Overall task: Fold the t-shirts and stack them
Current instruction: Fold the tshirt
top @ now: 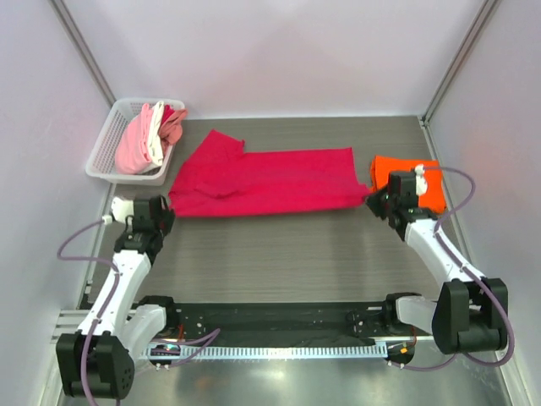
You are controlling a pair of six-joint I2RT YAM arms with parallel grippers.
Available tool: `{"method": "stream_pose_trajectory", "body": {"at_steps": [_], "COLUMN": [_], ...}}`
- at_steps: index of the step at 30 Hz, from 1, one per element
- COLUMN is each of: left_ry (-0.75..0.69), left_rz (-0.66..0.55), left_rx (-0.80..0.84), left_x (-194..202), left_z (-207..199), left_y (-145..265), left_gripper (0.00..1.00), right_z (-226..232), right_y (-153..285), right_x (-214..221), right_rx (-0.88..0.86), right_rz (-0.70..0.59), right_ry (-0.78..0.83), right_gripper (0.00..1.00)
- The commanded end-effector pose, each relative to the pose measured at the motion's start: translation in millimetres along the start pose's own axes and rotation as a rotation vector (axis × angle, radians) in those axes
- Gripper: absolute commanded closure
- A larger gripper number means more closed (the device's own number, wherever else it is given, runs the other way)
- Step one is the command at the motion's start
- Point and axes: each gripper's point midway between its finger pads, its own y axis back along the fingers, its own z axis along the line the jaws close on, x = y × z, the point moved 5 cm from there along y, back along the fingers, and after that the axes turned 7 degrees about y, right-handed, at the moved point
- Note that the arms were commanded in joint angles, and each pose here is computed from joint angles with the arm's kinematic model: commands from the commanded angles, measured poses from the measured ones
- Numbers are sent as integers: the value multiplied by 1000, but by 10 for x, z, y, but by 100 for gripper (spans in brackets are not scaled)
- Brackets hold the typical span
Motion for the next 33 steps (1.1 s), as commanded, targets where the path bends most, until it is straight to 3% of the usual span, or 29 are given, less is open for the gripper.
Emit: {"method": "stream_pose_trajectory", "body": {"at_steps": [1, 6, 15, 19, 22, 24, 27, 29, 33], "left_ry": [-36, -60, -26, 5, 0, -11, -43, -61, -90], "left_rz": [12, 63, 46, 9, -21, -52, -77, -85, -73], "left_rx": [-153, -217, -164, -93, -56, 15, 90, 86, 8], "left_x": [136, 297, 266, 146, -24, -259, -448, -477, -358], "left_z": [618, 1049, 1045, 650, 104, -464, -964, -1005, -593], "left_y": [-62, -76, 13, -9, -15, 180, 320, 331, 231], "left_gripper": [100, 100, 100, 100, 100, 100, 100, 100, 100], "right_z": [-392, -755, -829, -558, -274, -35, 128, 214, 181], "right_y": [51, 93, 126, 41, -55, -46, -58, -35, -6], "right_x": [278, 619, 672, 392, 123, -109, -327, -416, -354], "right_rx": [104, 156, 159, 127, 102, 56, 34, 14, 8], "right_rz": [30, 74, 64, 21, 18, -9, -45, -62, -47], "right_ry": [-25, -25, -26, -9, -6, -16, -26, -29, -23], "right_gripper": [99, 96, 96, 98, 99, 99, 99, 99, 99]}}
